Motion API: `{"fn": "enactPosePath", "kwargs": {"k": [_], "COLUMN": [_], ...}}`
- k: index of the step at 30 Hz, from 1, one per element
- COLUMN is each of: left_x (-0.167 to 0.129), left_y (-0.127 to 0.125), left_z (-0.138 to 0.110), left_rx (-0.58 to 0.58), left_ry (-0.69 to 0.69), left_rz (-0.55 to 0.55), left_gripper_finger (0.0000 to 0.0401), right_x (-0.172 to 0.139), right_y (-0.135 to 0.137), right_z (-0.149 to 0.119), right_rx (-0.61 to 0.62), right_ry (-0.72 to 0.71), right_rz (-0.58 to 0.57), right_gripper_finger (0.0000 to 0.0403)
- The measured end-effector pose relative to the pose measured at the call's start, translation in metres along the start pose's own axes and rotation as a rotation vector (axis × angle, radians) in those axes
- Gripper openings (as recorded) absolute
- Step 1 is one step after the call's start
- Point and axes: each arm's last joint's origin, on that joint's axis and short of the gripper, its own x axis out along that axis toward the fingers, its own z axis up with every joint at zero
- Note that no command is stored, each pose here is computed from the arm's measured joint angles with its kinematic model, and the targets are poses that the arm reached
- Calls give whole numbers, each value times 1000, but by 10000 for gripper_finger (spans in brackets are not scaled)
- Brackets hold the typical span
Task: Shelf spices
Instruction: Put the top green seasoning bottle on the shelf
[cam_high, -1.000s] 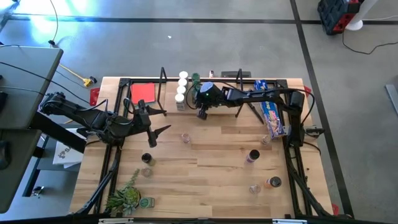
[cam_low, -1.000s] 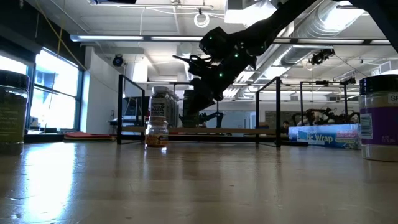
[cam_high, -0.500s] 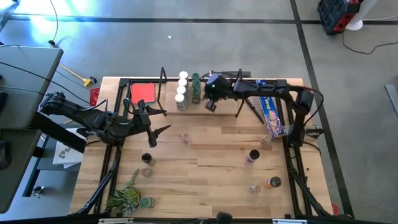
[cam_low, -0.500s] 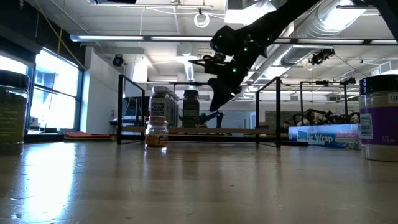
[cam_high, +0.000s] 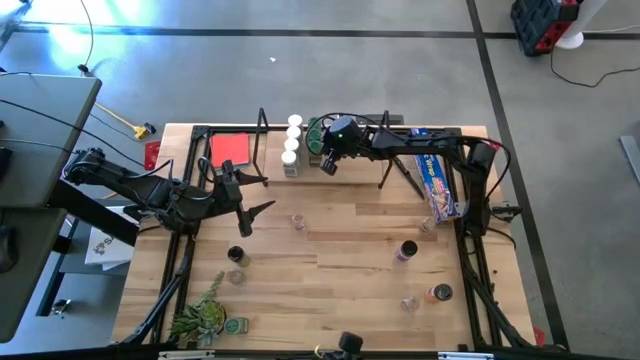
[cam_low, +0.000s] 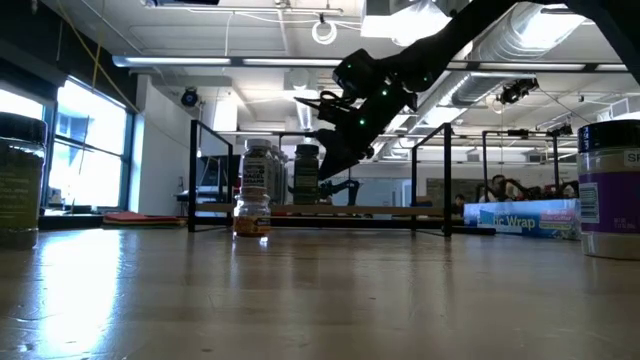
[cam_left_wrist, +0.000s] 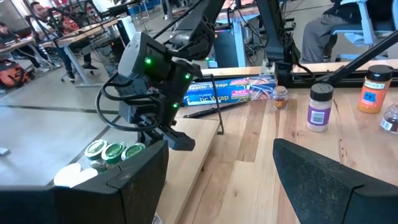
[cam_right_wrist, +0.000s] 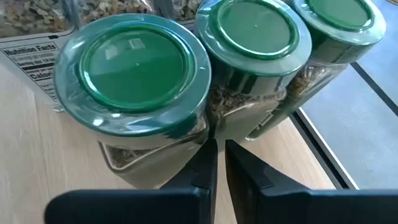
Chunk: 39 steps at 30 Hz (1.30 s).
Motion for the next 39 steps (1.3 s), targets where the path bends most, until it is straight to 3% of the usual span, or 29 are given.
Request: {"fn": "enactPosePath", "kwargs": {"k": [5,10,14,21,39], "left_x": [0,0,0,1,2], "left_y": [0,0,0,1,2], "left_z": [0,0,0,0,1], "left_rx": [-2,-2,2,29,16], "left_ry": [-3,-3,-2,-2,-2], "left_rz": [0,0,0,9,12], "left_gripper_finger": [286,286,286,286,286], "right_x": [0,-7,-8,-9,-9], "right_y": [0,-1,8,34,36], "right_z": [-3,-14,-21,-10,-1], "right_rx": [0,-14,30,3,43], "right_ry": [30,178,246,143,60], "right_rz": [-19,-69,20,69,56], "right_gripper_finger": [25,25,25,25,25]}}
